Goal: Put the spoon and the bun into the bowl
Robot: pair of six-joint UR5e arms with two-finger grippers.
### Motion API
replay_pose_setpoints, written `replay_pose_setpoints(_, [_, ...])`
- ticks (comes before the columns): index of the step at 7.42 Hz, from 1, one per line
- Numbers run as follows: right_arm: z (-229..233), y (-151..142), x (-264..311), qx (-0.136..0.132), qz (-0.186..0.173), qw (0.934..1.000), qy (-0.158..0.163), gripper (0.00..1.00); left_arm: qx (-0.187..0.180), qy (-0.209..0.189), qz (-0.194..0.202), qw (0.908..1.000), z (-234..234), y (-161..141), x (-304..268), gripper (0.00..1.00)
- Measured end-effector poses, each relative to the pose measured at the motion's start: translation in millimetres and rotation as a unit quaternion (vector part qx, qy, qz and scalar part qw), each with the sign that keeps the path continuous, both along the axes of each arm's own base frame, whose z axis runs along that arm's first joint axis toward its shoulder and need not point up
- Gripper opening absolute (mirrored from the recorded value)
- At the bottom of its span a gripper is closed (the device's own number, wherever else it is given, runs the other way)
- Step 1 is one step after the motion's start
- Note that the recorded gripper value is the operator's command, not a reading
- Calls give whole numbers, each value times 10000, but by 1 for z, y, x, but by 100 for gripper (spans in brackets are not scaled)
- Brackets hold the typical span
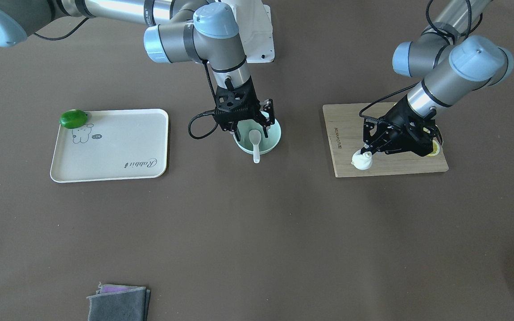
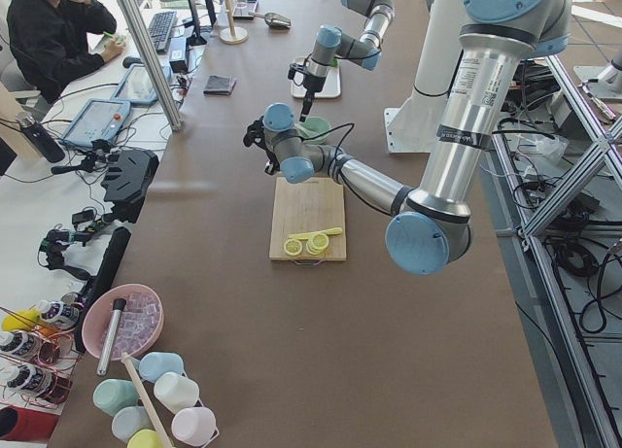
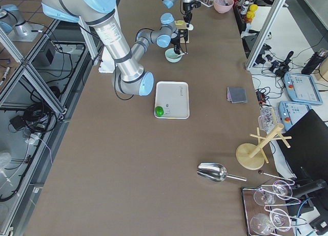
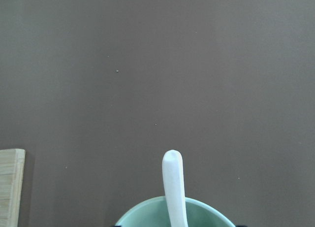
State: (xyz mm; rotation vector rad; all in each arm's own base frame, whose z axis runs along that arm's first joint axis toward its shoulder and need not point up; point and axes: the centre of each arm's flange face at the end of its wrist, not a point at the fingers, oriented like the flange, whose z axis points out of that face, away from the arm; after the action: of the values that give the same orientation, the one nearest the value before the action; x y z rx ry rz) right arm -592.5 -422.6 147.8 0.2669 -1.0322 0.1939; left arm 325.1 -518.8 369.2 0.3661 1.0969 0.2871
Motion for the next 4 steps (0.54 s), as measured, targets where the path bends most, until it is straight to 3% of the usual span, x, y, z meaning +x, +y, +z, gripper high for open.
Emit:
replay_pose_setpoints(2, [16,-28,45,-152,-215,9996,-59,100,-275,268,-38,9993,-41,2,39,0])
replay_pose_setpoints(4, [69,-52,119,-66,-592,9982,80,100,-598,566,47,9966,-92,32,101,0])
